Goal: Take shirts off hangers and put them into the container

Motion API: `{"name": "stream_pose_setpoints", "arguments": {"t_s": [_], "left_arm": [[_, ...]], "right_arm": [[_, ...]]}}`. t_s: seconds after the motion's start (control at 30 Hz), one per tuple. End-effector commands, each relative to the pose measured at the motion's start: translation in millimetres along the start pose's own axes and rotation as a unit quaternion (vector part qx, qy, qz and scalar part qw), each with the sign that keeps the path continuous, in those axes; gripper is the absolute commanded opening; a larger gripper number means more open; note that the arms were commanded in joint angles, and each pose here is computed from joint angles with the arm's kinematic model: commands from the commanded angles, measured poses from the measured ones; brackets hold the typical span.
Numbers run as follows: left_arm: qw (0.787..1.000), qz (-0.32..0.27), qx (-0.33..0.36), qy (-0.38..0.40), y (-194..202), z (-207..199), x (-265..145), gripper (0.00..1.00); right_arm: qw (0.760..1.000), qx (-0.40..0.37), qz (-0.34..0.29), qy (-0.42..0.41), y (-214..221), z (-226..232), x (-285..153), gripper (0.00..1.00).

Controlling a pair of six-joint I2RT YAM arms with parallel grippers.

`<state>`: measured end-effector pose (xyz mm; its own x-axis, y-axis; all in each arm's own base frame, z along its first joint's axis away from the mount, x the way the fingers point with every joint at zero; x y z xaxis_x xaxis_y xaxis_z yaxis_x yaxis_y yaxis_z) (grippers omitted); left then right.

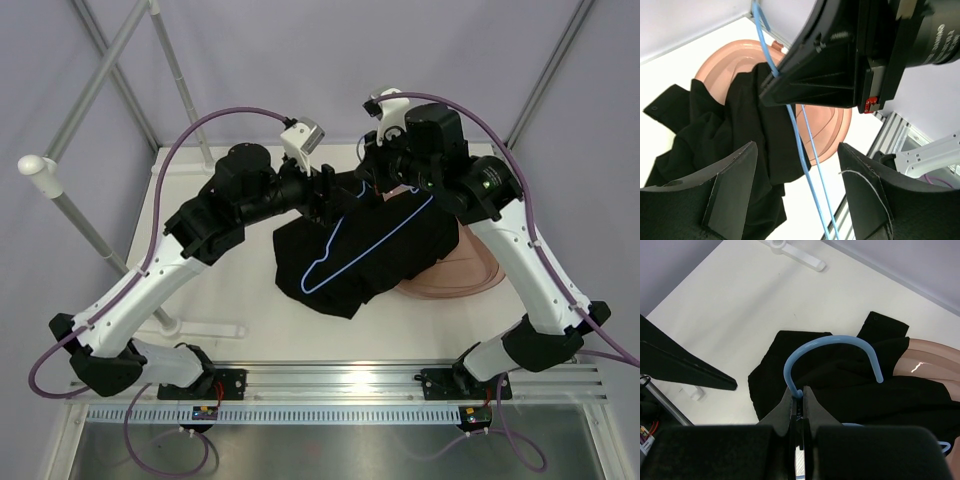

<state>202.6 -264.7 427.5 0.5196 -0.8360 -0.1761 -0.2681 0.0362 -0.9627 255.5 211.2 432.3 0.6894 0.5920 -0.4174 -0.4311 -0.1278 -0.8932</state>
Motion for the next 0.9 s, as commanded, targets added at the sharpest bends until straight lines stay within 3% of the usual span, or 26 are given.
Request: {"name": "stream_pose_setpoints", "arguments": {"t_s": [0.0,0.17,0.27,0.3,0.43,0.5,0.53,0.63,0.73,0.77,0.87], "left_arm": [[1.000,-0.002,0.000,0.027,-1.8,-8.1,3.3,0.69],[1.000,0.009,0.000,0.028,2.4,-8.5,8.4,0.64],[1.000,0.011,0.002,0.029,2.4,-8.8,9.7,0.47],[0.999,0.014,0.001,0.030,3.3,-8.5,11.4,0.32],[0.999,0.015,-0.002,0.028,1.8,-8.4,13.1,0.00],[1.000,0.012,-0.003,0.013,-0.2,-5.8,12.4,0.00],[1.000,0.006,-0.004,0.005,-2.7,-4.9,10.0,0.00],[0.998,-0.018,-0.016,-0.054,-11.2,3.8,4.0,0.00],[0.990,-0.054,-0.026,-0.124,-25.7,10.9,-9.4,0.00],[0.987,-0.058,-0.030,-0.143,-27.8,13.3,-12.2,0.00],[0.979,-0.075,-0.038,-0.184,-36.8,19.2,-17.5,0.00]], "right_arm": [[0.999,-0.018,-0.027,-0.004,-16.0,5.4,-5.4,0.00],[0.999,-0.023,-0.031,-0.006,-24.3,9.6,-8.8,0.00],[0.999,-0.027,-0.033,-0.010,-26.7,12.9,-11.6,0.00],[0.999,-0.028,-0.035,-0.011,-27.4,13.4,-12.3,0.00],[0.999,-0.029,-0.037,-0.017,-29.8,17.3,-15.9,0.00],[0.999,-0.029,-0.039,-0.014,-31.4,17.7,-17.7,0.00],[0.999,-0.029,-0.037,-0.015,-30.8,19.7,-19.3,0.05],[0.997,-0.016,-0.066,0.030,-36.9,13.8,-33.9,0.39],[0.995,-0.001,-0.084,0.044,-32.3,13.6,-53.0,0.59],[0.996,0.001,-0.077,0.046,-24.7,14.7,-53.6,0.70],[0.994,0.018,-0.081,0.068,-11.8,10.4,-67.9,0.83]]}}
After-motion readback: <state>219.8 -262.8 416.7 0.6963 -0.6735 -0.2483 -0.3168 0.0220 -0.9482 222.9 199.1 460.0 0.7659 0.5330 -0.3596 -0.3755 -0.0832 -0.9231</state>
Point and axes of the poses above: each gripper's point midway between its finger pads, its own x axis out along the fingers, its own z axis along the line the jaws close on, y = z × x, the point moved 7 cm from there along -x, back along the fingers, and after that the axes turned 6 degrees about x, right-handed, at the moved point
